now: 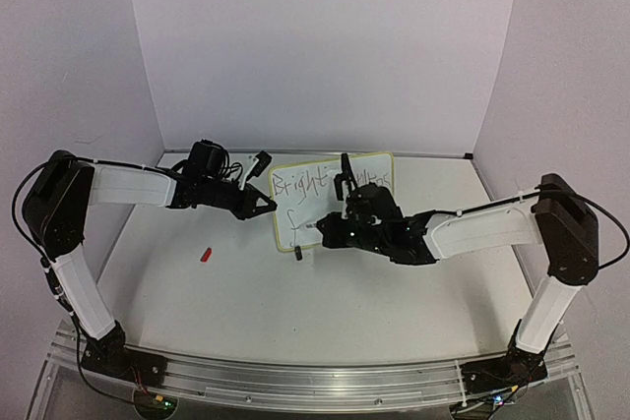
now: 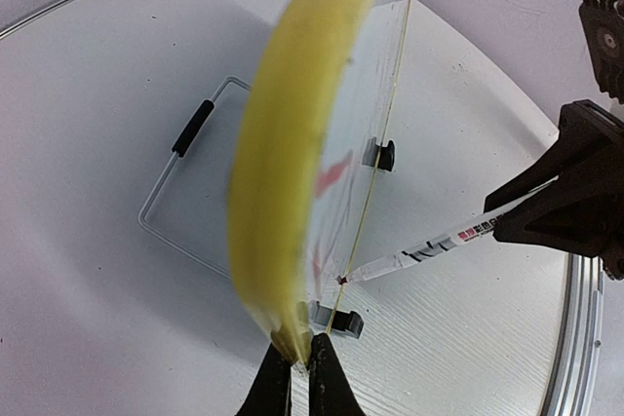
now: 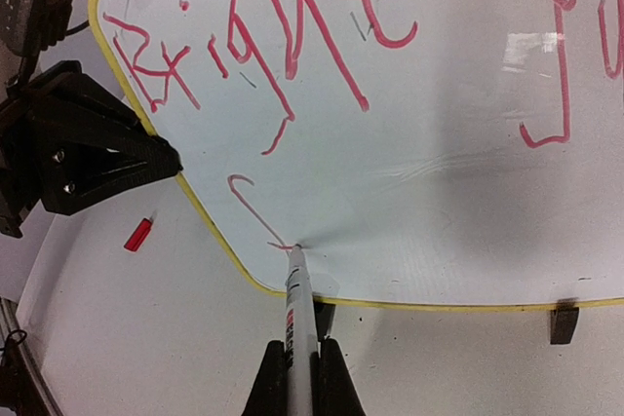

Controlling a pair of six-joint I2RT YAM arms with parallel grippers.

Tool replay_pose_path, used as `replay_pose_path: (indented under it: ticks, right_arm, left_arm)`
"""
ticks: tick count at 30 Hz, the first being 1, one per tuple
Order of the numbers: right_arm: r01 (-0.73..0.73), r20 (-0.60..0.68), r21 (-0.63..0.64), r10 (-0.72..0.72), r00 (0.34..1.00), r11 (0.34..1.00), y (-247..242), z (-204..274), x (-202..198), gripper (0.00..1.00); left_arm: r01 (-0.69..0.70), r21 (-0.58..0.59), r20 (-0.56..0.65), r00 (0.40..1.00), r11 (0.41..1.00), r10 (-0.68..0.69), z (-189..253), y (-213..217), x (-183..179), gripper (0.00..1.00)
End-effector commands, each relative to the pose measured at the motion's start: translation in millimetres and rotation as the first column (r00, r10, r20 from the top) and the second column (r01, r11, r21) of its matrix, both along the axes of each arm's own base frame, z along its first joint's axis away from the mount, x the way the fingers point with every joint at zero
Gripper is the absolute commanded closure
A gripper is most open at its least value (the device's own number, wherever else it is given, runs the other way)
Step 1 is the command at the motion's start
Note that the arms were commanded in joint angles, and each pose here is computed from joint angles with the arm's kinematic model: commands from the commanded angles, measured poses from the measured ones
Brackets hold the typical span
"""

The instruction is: Write a sentence on the whiteboard

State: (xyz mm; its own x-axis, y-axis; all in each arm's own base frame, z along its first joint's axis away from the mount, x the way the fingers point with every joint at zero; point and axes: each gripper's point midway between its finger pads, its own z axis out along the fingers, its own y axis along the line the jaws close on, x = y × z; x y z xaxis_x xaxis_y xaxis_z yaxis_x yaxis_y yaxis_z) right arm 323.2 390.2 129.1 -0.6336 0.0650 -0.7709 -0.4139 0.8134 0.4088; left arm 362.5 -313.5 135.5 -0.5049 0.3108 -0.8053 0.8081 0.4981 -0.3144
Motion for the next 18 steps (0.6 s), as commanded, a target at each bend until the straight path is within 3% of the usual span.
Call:
replay_pose_path:
  ticks: [1,8,18]
  right_arm:
    - [0.073,0.052,0.024,-0.074,0.996,0.997,-14,23,9,1.0]
    - [-0.004,0.05,0.066,0.001,0.999,0.998,-6,35,-2,1.0]
    - [0.051,0.028,0.049,-0.052,0.998,0.998,-14,24,2,1.0]
  left_arm:
    - [-0.057,0.063,0.022,0.998,0.996,0.056,-6,11,11,1.0]
    - [-0.059,0.067,0.026,0.998,0.996,0.057,-5,13,11,1.0]
    - [-0.059,0.067,0.024,0.998,0.996,0.058,-5,13,10,1.0]
